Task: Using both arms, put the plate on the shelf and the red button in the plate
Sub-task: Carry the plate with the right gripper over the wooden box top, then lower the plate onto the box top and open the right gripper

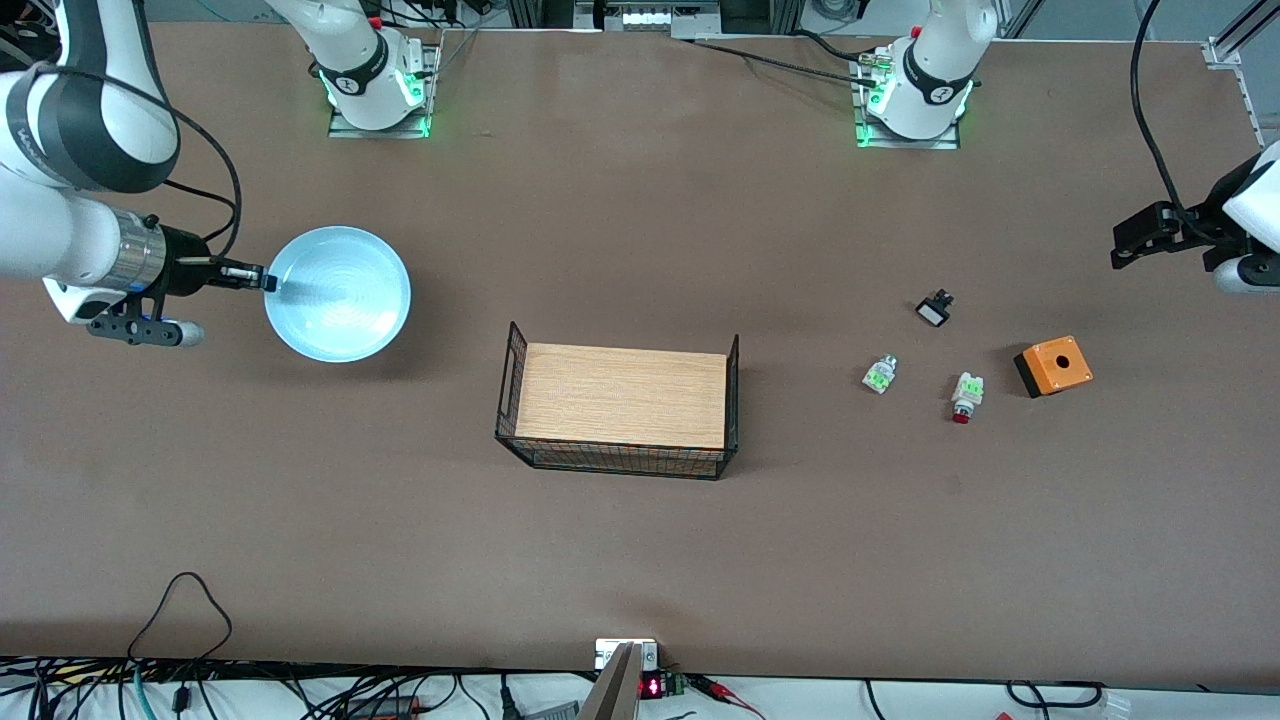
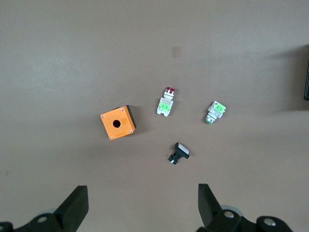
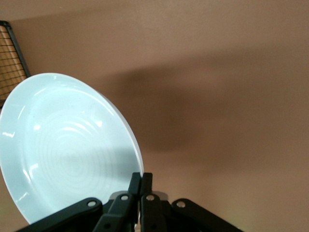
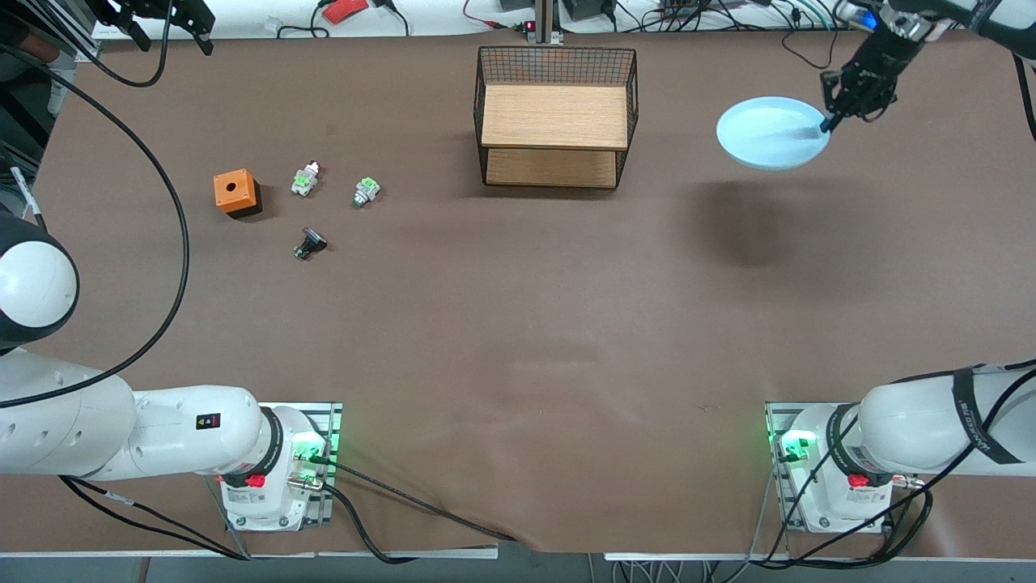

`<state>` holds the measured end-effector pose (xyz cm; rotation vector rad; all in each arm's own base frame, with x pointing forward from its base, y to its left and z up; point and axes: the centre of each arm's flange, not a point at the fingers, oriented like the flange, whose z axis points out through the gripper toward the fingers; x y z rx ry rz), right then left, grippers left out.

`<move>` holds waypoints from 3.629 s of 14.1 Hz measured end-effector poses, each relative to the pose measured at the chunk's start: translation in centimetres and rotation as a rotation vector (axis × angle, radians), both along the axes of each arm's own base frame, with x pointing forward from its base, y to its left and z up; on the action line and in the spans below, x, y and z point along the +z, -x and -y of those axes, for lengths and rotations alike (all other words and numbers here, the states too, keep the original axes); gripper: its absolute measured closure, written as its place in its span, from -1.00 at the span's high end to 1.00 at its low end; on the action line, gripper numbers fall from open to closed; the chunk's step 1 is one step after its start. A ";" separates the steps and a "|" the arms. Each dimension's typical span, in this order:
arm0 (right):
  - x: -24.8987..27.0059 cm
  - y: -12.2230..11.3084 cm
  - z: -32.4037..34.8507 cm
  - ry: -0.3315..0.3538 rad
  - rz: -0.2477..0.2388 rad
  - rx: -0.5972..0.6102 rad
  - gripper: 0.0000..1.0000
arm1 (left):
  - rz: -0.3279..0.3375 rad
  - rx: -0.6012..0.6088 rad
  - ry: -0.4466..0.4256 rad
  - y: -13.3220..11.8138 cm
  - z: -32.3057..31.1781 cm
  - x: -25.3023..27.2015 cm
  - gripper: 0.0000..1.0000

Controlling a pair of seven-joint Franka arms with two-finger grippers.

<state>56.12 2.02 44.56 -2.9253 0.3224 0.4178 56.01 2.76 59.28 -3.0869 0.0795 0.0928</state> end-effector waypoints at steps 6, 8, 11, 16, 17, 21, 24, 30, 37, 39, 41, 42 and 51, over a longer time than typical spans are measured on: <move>5.8 -0.1 -9.6 -0.028 -0.070 -0.286 -0.95 | 0.000 -0.008 0.001 0.0 0.1 0.0 1.00; 6.9 0.4 -13.2 -0.037 -0.102 -0.372 -0.95 | 0.000 -0.008 0.001 0.0 0.0 0.0 1.00; 7.6 1.5 -19.0 -0.011 -0.130 -0.441 -0.95 | -0.001 -0.009 0.002 0.0 0.0 0.0 1.00; 6.0 1.2 -28.1 0.003 -0.104 -0.533 -0.95 | -0.001 -0.011 0.002 0.0 0.0 0.0 1.00; 5.6 0.8 -29.0 -0.005 -0.076 -0.535 -0.95 | -0.001 -0.011 0.002 0.0 0.0 0.0 1.00; 4.6 0.8 -32.8 0.005 0.064 -0.489 -0.95 | -0.001 -0.015 0.002 0.0 -0.1 0.0 1.00; 3.7 1.5 -34.4 0.022 0.074 -0.466 -0.95 | -0.001 -0.016 0.002 0.0 -0.1 0.0 1.00; 0.1 0.7 -34.3 0.055 0.048 -0.475 -0.95 | -0.003 -0.020 0.003 0.0 -0.1 -0.1 1.00; -2.6 -0.4 -34.9 0.034 0.079 -0.496 -0.95 | -0.004 -0.021 0.003 -0.1 -0.1 -0.2 1.00; -3.2 -0.6 -35.1 0.031 0.084 -0.500 -0.95 | -0.004 -0.021 0.003 -0.1 -0.1 -0.2 1.00; -3.8 -0.8 -35.1 0.031 0.085 -0.502 -0.95 | -0.004 -0.022 0.003 -0.1 -0.1 -0.2 1.00; -4.2 -0.9 -35.2 0.030 0.087 -0.504 -0.95 | -0.004 -0.022 0.003 -0.1 -0.1 -0.2 1.00; -6.2 -1.3 -35.7 0.031 0.090 -0.508 -0.89 | -0.005 -0.015 0.003 -0.1 -0.5 -0.2 1.00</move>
